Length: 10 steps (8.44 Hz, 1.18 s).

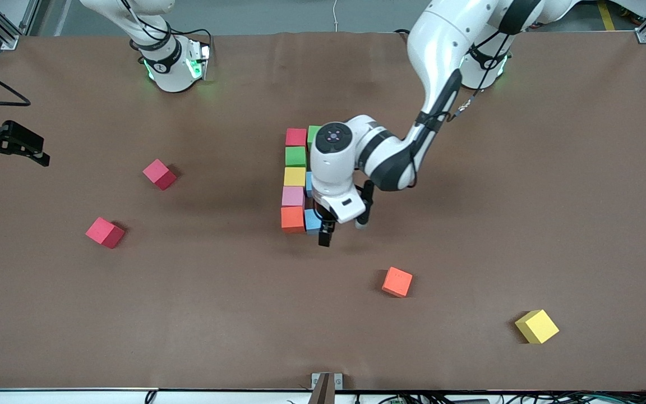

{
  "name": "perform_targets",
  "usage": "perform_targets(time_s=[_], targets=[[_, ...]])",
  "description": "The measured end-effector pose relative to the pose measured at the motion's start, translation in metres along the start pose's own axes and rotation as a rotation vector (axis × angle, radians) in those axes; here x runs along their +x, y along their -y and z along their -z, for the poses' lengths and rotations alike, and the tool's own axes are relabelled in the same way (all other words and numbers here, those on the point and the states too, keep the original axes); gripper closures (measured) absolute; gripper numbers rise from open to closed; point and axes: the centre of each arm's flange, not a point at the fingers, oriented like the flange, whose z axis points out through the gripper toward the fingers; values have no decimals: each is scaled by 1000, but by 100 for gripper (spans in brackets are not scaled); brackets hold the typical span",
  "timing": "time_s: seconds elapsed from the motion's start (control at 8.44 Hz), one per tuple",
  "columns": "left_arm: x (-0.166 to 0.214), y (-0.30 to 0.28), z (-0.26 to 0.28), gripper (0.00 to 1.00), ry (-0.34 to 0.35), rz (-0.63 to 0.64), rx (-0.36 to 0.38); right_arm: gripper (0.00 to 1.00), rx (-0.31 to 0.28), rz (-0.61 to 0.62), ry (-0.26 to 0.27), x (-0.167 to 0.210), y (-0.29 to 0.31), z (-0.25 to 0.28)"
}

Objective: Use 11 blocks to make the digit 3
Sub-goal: 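Release the blue cube and reach the left gripper to the orange cube, then grasp the orange cube with the left gripper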

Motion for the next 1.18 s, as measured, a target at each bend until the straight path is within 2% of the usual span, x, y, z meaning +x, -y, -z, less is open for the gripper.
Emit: perform_targets(time_s=[0.24, 0.59, 0.83, 0.95, 1.18], targets=[[54, -25, 0, 0, -19, -36, 3, 0, -12, -64, 3, -1, 0, 2], [134, -49, -10, 0, -47, -87, 17, 0, -26, -62, 4, -1, -1, 3], [180, -57, -19, 0, -60, -133, 34, 0, -27, -61, -14, -1, -1, 11], [191, -57, -26, 0, -62, -156, 44, 0, -27, -57, -19, -2, 2, 19], [191, -54, -44, 0, -37, -196, 45, 0, -24, -40, 8, -8, 13, 26]])
